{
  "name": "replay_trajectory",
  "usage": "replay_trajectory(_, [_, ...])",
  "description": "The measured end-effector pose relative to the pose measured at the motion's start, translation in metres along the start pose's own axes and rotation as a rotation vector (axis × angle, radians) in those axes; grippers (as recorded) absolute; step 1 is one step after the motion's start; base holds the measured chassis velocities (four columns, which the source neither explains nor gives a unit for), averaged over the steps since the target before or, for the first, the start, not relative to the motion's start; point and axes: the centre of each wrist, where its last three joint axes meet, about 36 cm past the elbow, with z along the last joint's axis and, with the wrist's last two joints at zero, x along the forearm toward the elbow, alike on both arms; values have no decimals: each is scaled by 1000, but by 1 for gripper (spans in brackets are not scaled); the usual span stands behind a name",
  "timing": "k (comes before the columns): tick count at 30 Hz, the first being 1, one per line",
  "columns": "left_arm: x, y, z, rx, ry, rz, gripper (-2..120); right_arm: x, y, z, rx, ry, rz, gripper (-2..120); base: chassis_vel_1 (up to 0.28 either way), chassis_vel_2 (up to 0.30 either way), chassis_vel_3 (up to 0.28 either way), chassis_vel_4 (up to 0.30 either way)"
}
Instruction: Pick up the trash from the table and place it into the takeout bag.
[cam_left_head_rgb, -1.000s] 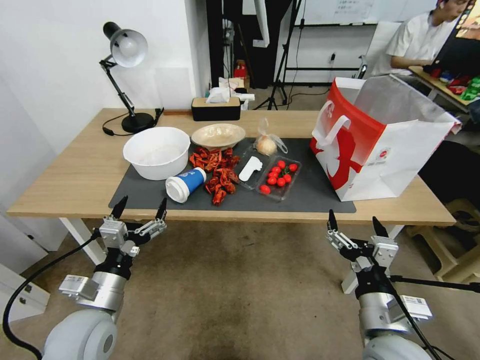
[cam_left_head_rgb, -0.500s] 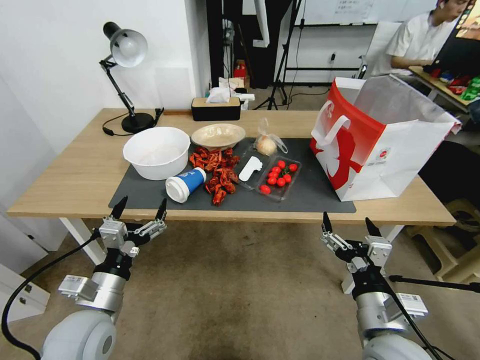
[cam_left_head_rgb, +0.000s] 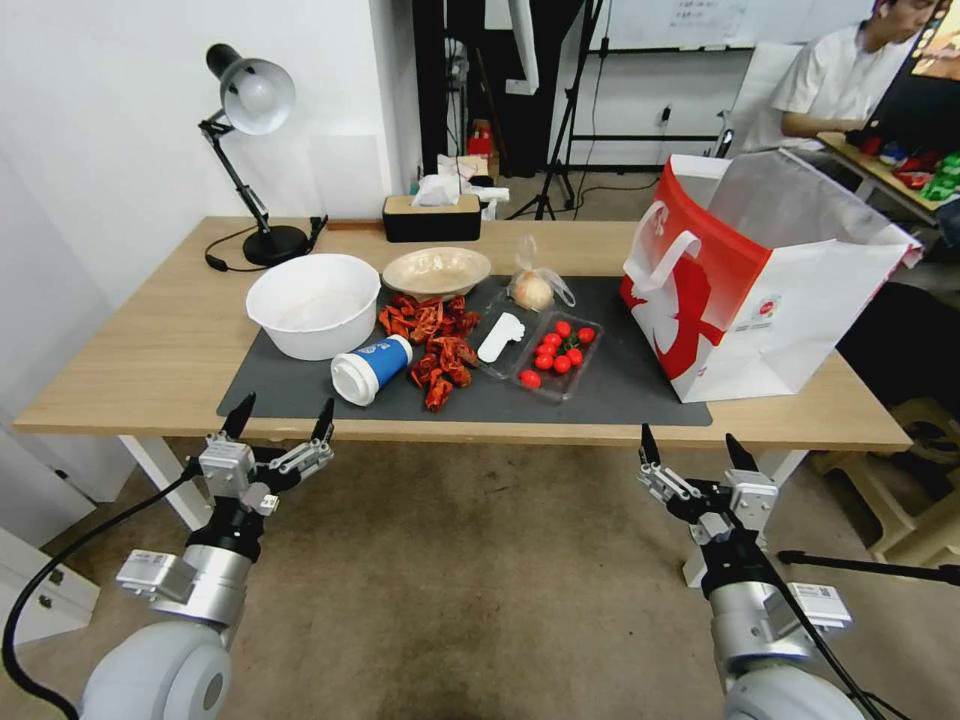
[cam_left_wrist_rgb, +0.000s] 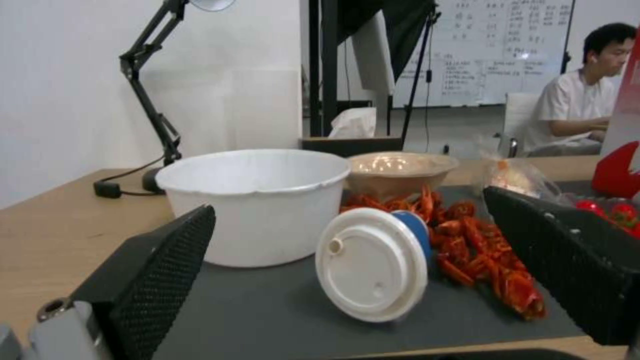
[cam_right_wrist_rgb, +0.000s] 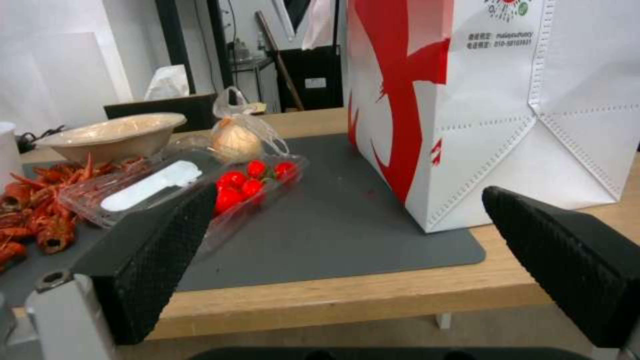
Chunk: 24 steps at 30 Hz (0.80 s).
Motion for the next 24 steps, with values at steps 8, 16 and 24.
replay_trajectory(8, [1,0,0,-1,16,-6,100,0,1,0,3,5,-7,100,0,0,0,0])
replay_trajectory(16, [2,-1,0,-1,29,-7,100,-1,0,-1,10,7,-12,100,0,0,0,0])
replay_trajectory(24, [1,-1,3,-4,36,-7,100,-21,-3,-12,-26,-5,-49,100,0,0,0,0])
